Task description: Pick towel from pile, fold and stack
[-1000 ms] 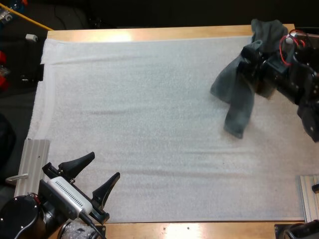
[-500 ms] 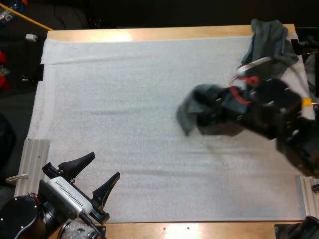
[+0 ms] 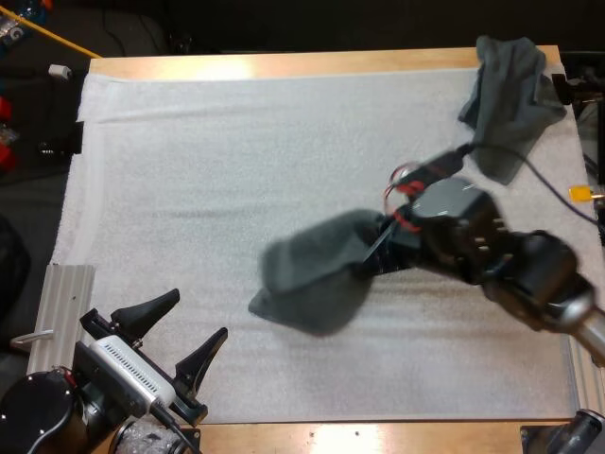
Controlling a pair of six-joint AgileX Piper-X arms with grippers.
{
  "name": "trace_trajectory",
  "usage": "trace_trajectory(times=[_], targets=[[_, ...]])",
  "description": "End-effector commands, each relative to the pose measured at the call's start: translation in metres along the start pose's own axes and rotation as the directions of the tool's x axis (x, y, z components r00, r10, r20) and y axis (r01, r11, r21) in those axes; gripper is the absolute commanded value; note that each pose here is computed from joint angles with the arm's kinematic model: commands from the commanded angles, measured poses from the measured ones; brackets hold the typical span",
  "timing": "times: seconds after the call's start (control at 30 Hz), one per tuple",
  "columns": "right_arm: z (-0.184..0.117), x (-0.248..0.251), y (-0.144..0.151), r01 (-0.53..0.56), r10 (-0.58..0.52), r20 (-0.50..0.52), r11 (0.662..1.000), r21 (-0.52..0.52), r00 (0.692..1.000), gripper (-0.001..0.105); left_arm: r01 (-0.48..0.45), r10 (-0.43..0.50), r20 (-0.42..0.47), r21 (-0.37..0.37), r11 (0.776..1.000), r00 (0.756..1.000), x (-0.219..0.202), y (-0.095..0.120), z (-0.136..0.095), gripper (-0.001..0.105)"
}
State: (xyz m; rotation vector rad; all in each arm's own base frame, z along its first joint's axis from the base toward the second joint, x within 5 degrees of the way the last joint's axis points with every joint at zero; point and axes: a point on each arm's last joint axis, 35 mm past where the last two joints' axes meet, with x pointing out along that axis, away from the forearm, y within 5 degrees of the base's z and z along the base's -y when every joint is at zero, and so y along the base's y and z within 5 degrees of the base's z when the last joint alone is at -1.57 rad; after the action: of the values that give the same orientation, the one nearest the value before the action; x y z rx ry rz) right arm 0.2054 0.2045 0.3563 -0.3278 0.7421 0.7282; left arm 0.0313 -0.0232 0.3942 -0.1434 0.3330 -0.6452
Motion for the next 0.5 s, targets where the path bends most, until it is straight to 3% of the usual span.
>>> trace_trajectory(times=[0.0,0.1,0.33,0.4,0.47], targets=[[-0.005,0.007,-0.004,0.105,-0.105,-0.033,0.994,-0.009,0.994,0.0,0.01,-0.01,0.004,-0.007,1.0,1.0,0.0,-0.001,0.001,0.065],[-0.005,0.022,-0.006,0.164,-0.165,-0.039,0.986,-0.004,0.986,0.0,0.01,-0.01,0.004,-0.007,1.0,1.0,0.0,-0.001,0.001,0.065],[0.016,0.041,-0.011,0.172,-0.184,0.13,0.98,0.101,0.974,0.0,0.01,-0.01,0.004,-0.01,1.0,1.0,0.0,-0.001,0.001,0.065],[0.018,0.049,-0.017,0.179,-0.2,0.149,0.973,0.146,0.968,0.008,0.01,-0.01,0.004,-0.01,1.0,1.0,0.0,-0.001,0.001,0.065],[0.019,0.055,-0.026,0.191,-0.22,0.153,0.965,0.182,0.963,0.027,0.01,-0.01,0.004,-0.01,1.0,1.0,0.0,-0.001,0.001,0.065]])
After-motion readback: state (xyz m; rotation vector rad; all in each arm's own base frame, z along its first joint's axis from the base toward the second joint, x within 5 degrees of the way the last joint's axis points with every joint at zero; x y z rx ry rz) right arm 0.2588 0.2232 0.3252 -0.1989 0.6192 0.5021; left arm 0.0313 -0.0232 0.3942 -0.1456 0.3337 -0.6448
